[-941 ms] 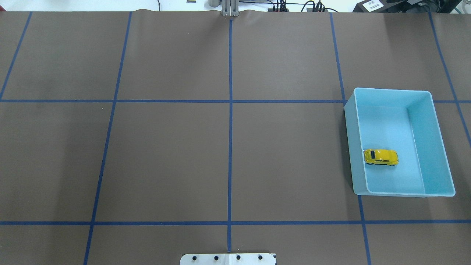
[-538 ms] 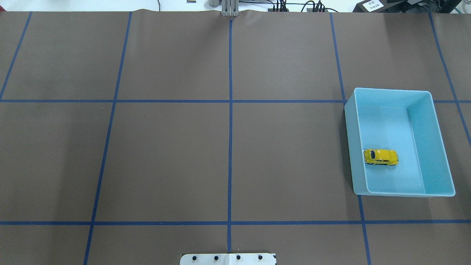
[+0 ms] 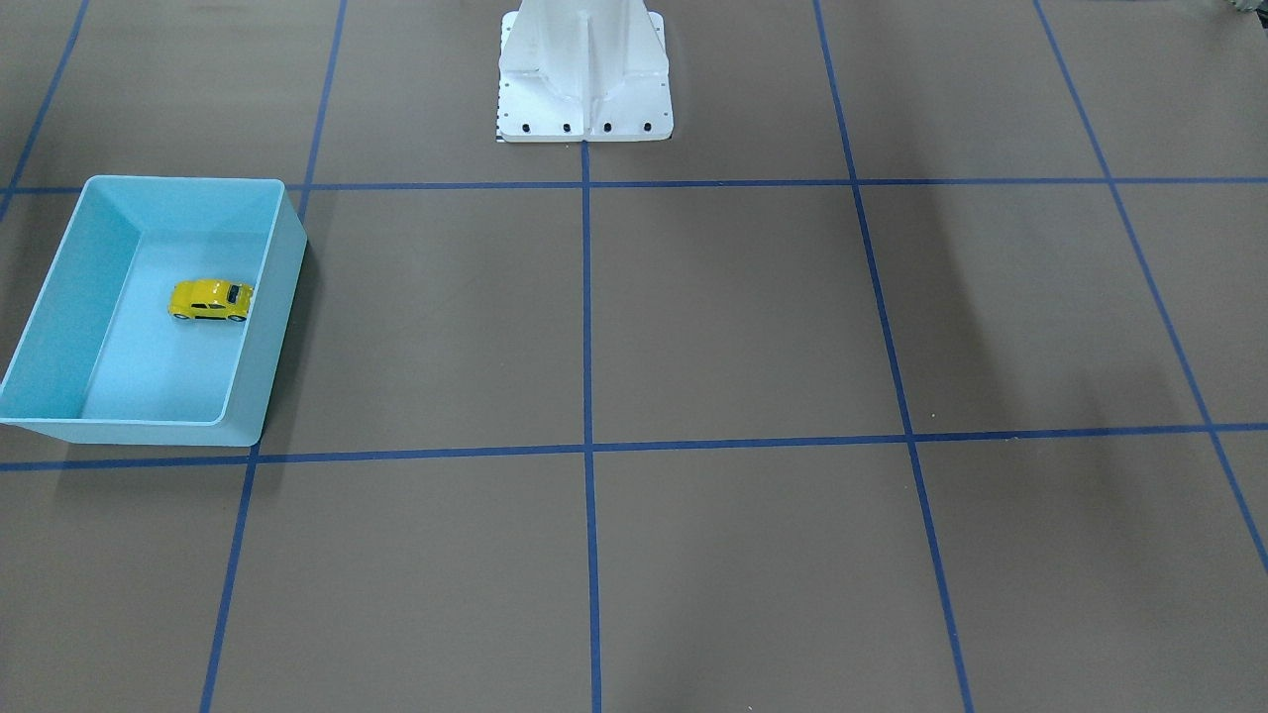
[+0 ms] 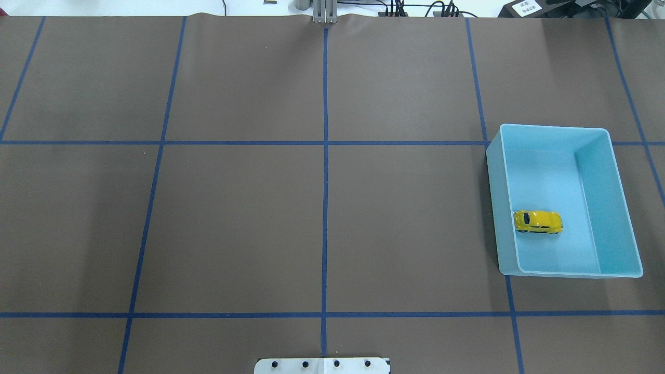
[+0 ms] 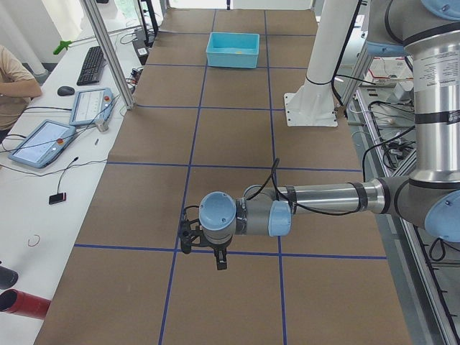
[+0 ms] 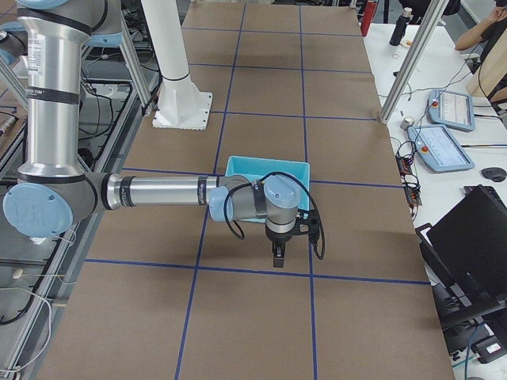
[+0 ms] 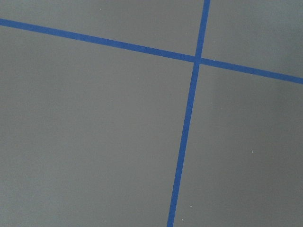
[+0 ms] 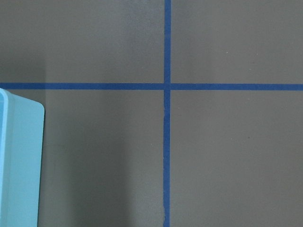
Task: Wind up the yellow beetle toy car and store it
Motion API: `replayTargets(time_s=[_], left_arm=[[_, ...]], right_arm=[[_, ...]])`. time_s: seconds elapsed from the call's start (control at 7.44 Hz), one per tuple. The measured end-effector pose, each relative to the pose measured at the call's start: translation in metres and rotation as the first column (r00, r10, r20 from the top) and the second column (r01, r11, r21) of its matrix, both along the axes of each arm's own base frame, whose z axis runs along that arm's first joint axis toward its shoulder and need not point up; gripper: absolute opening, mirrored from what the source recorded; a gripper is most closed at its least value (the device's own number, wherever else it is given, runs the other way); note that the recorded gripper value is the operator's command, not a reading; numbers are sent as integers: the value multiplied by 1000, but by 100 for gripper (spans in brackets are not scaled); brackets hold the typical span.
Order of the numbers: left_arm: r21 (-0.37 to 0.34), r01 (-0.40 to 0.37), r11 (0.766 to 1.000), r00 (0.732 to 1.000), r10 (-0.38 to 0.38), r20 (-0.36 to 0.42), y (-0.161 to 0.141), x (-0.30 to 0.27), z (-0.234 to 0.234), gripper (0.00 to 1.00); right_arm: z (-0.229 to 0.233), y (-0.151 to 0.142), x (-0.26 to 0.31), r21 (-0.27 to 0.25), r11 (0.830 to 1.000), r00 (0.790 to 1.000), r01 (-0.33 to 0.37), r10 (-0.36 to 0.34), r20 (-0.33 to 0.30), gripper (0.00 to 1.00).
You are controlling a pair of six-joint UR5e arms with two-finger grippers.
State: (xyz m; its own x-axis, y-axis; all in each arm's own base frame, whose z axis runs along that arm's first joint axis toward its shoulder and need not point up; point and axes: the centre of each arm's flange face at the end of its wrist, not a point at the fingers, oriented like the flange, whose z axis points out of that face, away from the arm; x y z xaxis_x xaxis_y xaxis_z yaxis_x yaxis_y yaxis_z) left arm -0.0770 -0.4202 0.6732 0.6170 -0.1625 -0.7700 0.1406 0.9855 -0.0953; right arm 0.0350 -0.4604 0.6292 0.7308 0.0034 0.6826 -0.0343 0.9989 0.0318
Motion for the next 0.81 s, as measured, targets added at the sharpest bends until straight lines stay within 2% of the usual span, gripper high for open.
replayTargets(time_s=[0.81], left_arm=[[1, 0, 1000, 1000, 0, 0, 0, 0, 0, 100]], right_arm=[[3, 0, 0, -5, 1000, 1000, 1, -1, 0, 100]])
